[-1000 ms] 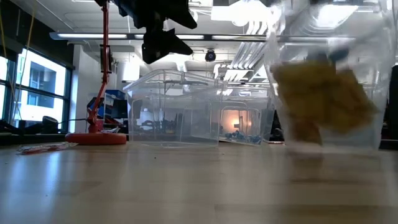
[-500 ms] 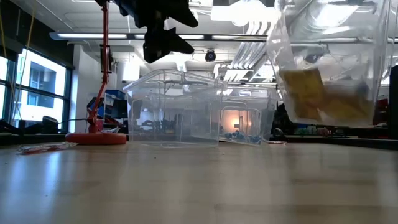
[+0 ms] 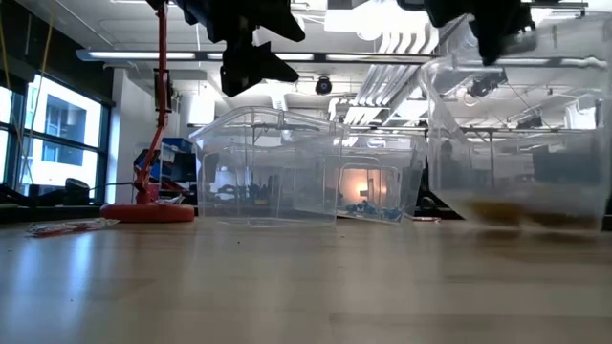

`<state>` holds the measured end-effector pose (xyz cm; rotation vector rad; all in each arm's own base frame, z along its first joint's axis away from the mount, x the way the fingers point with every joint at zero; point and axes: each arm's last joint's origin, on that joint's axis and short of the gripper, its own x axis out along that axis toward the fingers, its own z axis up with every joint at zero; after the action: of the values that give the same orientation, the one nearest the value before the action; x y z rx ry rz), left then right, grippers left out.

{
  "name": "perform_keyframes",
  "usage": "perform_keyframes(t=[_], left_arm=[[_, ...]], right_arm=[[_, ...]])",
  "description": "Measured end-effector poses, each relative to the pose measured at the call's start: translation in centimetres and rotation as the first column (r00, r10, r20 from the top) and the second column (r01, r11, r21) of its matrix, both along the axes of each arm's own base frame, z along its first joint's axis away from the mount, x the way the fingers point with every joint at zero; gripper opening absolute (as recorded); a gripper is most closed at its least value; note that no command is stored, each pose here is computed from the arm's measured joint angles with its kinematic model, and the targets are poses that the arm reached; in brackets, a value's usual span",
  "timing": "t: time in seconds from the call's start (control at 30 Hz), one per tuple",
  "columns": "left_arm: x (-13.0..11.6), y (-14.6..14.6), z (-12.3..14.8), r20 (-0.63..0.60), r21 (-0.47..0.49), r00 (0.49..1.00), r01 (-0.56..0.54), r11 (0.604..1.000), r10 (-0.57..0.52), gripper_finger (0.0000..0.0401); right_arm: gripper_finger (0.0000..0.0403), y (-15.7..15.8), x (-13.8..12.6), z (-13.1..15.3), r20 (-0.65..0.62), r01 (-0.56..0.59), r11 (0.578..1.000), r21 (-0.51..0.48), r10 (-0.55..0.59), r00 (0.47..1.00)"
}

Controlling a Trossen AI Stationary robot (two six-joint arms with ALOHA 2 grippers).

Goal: Sort candy
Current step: Put the blue candy into the center transparent bin

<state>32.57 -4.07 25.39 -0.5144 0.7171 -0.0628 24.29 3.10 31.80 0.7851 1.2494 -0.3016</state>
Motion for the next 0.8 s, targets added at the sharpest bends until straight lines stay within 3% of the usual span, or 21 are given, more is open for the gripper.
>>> perform_keyframes(t=[0.17, 0.5, 0.63, 0.7, 0.8], left_arm=[[0.0, 0.0, 0.0, 0.0, 0.0, 1.0, 0.0, 1.0, 0.0, 0.0207], [0.0, 0.0, 0.0, 0.004, 0.013, 1.0, 0.01, 1.0, -0.01, 0.0207], [0.0, 0.0, 0.0, 0.004, 0.014, 1.0, 0.012, 1.0, -0.012, 0.0207], [0.0, 0.0, 0.0, 0.004, 0.014, 1.0, 0.012, 1.0, -0.012, 0.0207], [0.0, 0.0, 0.0, 0.006, 0.019, 1.0, 0.015, 1.0, -0.016, 0.0207]], right_arm=[[0.0026, 0.0, 0.2, -2.1, -0.018, 0.019, 1.0, 0.007, -0.018, 1.0], [0.0188, 0.0, 1.1, -1.2, 0.097, 0.036, 0.999, -0.022, -0.033, 0.995], [0.0215, -0.1, 1.2, 1.1, 0.156, -0.039, 0.999, 0.006, 0.037, 0.987], [0.0217, -0.2, 0.4, 2.4, 0.104, -0.041, 0.999, -0.017, 0.042, 0.994], [0.0218, -0.7, -1.7, 3.1, -0.077, -0.016, 0.995, -0.099, 0.009, 0.997]])
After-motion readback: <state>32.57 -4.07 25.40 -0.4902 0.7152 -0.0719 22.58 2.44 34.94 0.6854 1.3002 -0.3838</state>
